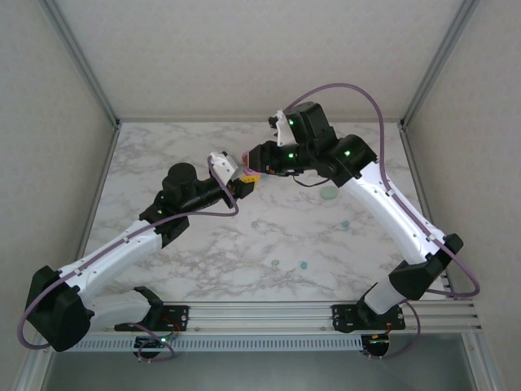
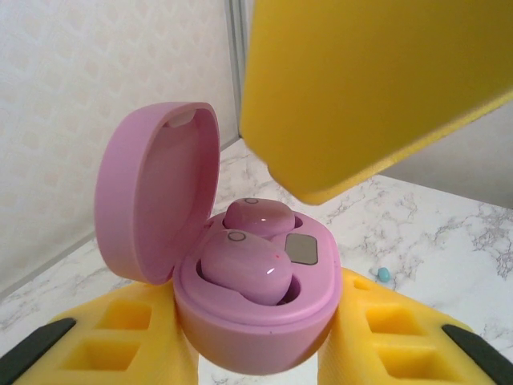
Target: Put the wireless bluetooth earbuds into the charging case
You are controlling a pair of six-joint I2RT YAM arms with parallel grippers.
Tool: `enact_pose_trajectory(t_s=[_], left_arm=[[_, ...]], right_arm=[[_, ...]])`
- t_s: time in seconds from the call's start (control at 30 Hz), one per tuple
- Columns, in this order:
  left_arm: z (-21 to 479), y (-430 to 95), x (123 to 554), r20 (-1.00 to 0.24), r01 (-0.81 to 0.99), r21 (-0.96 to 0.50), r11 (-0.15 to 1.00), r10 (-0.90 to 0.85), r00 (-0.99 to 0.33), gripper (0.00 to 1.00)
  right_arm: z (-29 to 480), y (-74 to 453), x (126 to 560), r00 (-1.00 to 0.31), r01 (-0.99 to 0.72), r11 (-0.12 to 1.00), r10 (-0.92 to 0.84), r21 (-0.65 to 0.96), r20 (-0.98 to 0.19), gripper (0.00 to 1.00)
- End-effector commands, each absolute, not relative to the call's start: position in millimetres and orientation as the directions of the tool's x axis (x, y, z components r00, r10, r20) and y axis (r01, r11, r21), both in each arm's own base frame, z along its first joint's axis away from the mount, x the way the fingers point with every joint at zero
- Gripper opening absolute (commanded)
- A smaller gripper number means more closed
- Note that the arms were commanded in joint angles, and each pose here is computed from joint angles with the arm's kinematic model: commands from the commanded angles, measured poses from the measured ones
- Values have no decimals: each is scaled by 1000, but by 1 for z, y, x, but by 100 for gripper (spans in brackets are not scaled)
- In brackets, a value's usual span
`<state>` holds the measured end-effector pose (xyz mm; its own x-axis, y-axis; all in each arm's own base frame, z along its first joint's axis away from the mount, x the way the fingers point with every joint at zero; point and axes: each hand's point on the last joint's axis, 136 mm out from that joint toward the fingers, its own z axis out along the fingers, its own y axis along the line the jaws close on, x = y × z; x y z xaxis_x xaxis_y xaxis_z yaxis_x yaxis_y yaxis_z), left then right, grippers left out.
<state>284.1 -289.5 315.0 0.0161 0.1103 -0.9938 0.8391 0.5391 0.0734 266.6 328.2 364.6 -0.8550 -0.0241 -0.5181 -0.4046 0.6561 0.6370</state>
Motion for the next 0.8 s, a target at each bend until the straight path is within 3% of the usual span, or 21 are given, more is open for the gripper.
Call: enact_pose_trajectory(t_s=[0.0, 0.17, 0.37, 0.57, 0.77], left_arm=[[336, -292, 282, -995, 839, 93, 537, 72, 64, 28], [339, -293, 277, -995, 852, 95, 514, 67, 71, 28], [348, -297, 262, -994, 889, 110, 445, 71, 87, 28], [353, -298, 254, -992, 903, 113, 415, 91, 82, 29], [359, -298, 252, -992, 904, 120, 411, 78, 96, 29]], right_arm=[[397, 321, 263, -796, -460, 632, 17, 623, -605, 34], [403, 288, 278, -727, -400, 717, 131, 571, -674, 39], [397, 258, 310, -753, -271, 712, 262, 647, -604, 43], [393, 282, 322, -820, -300, 651, 198, 697, -538, 55], [373, 310, 322, -890, -308, 614, 82, 726, -448, 59]])
